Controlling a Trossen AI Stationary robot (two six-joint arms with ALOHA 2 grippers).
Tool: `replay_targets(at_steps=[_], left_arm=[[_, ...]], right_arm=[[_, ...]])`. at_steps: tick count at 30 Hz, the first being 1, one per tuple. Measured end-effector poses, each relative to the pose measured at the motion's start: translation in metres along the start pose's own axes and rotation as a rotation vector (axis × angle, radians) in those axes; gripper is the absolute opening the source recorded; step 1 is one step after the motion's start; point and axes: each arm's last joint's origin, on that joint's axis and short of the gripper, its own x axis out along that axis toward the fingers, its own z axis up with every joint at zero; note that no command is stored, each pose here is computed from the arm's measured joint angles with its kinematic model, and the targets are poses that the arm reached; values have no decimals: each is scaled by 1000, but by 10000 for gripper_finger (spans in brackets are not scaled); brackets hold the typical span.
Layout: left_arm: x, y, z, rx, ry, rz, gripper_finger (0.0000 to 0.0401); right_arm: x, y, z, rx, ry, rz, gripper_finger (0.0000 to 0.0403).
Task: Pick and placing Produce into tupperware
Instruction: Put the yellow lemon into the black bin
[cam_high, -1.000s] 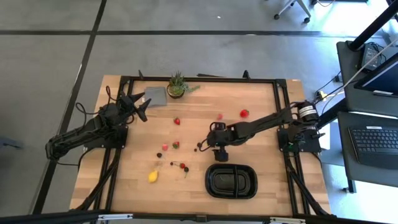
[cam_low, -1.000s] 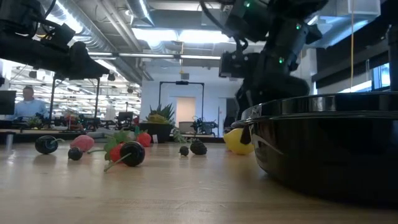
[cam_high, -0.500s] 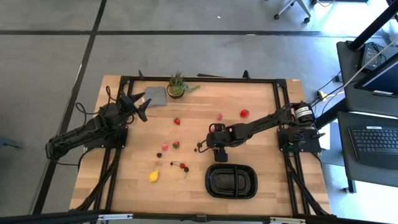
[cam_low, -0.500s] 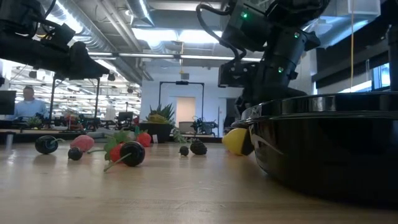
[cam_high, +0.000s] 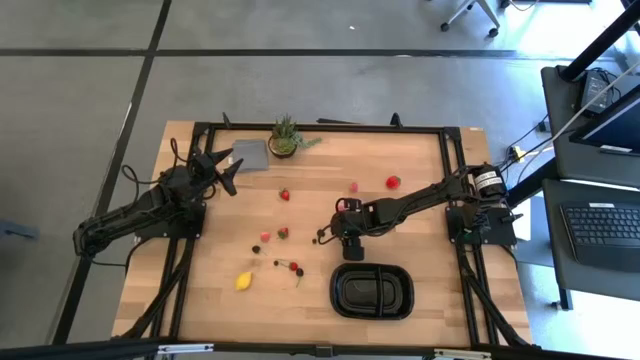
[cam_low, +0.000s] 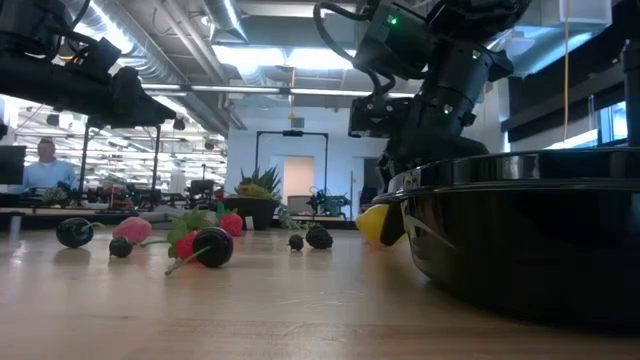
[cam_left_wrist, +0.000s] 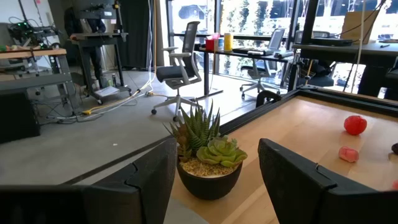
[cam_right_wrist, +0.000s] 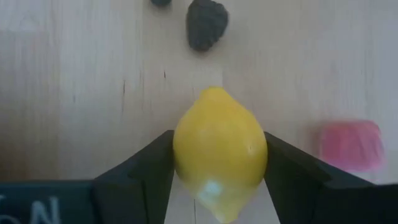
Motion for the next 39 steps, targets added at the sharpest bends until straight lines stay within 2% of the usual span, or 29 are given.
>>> replay_targets(at_steps=[6, 13, 17, 21, 25, 31, 39], left_arm=[[0, 0, 0, 0, 0, 0, 220], [0, 0, 0, 0, 0, 0, 220], [0, 0, 0, 0, 0, 0, 220], [0, 0, 0, 0, 0, 0, 220], [0, 0, 0, -11, 0, 0, 220], [0, 0, 0, -13, -1, 0, 220], [0, 0, 0, -13, -1, 0, 220]], right_arm=[[-34, -3, 9, 155, 10, 0, 210], [-93, 1, 17, 456, 140, 4, 212], [-119, 26, 10, 641, 193, 36, 210], [-134, 64, -3, 777, 208, 63, 212], [-141, 96, -21, 886, 234, 26, 213], [-145, 126, -43, 965, 242, -55, 214], [-120, 149, -55, 929, 283, -124, 215]])
